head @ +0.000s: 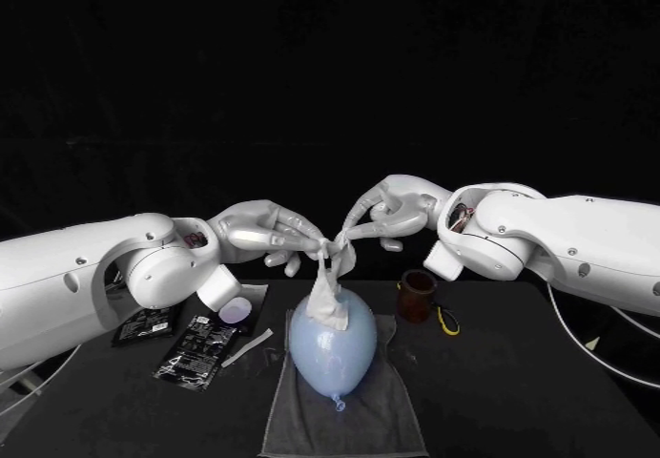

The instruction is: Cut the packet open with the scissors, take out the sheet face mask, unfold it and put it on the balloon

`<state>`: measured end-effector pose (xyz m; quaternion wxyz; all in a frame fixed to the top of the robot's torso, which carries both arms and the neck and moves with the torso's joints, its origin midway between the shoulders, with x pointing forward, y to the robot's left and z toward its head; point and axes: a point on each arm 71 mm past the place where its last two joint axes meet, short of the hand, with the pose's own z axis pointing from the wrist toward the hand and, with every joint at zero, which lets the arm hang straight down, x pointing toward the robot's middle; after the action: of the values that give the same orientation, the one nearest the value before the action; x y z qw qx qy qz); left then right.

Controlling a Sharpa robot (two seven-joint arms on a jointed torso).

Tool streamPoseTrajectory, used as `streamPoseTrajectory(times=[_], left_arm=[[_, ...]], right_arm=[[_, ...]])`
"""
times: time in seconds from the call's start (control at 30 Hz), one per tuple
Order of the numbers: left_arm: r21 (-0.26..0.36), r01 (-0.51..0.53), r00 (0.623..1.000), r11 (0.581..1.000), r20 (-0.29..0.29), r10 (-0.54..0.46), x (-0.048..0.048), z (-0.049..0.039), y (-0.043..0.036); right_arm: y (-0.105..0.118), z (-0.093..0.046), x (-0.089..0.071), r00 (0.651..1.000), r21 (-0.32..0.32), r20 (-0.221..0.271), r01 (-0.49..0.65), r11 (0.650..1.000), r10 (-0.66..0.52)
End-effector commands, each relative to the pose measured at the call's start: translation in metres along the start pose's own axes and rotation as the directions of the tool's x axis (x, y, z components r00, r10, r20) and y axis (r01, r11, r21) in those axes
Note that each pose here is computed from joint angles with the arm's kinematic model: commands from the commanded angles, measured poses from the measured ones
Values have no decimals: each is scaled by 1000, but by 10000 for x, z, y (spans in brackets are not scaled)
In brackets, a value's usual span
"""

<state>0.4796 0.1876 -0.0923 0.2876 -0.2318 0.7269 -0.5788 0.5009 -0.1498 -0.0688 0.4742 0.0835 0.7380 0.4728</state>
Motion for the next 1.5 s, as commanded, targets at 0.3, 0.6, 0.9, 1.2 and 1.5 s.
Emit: streamPoseTrajectory(times=[0.3, 0.6, 0.9, 1.2, 1.5], left_arm=[[39, 43, 991, 998, -125, -38, 39, 16, -44], [39, 47, 985, 998, -171, -40, 98, -4, -50], [36, 30, 971, 999, -238, -21, 254, -78, -64], [10, 30, 960, 1000, -279, -26, 379, -127, 26], [-40, 34, 957, 999, -285, -44, 483, -175, 245]], right_arm=[[67, -24, -64, 997, -39, -43, -65, 997, 63], [119, -97, -3, 991, -50, -95, -103, 993, 98], [163, -280, 134, 977, -55, -159, -153, 987, 143], [92, -445, 259, 967, -33, -193, -173, 984, 164], [-82, -498, 382, 963, 14, -199, -184, 983, 183]])
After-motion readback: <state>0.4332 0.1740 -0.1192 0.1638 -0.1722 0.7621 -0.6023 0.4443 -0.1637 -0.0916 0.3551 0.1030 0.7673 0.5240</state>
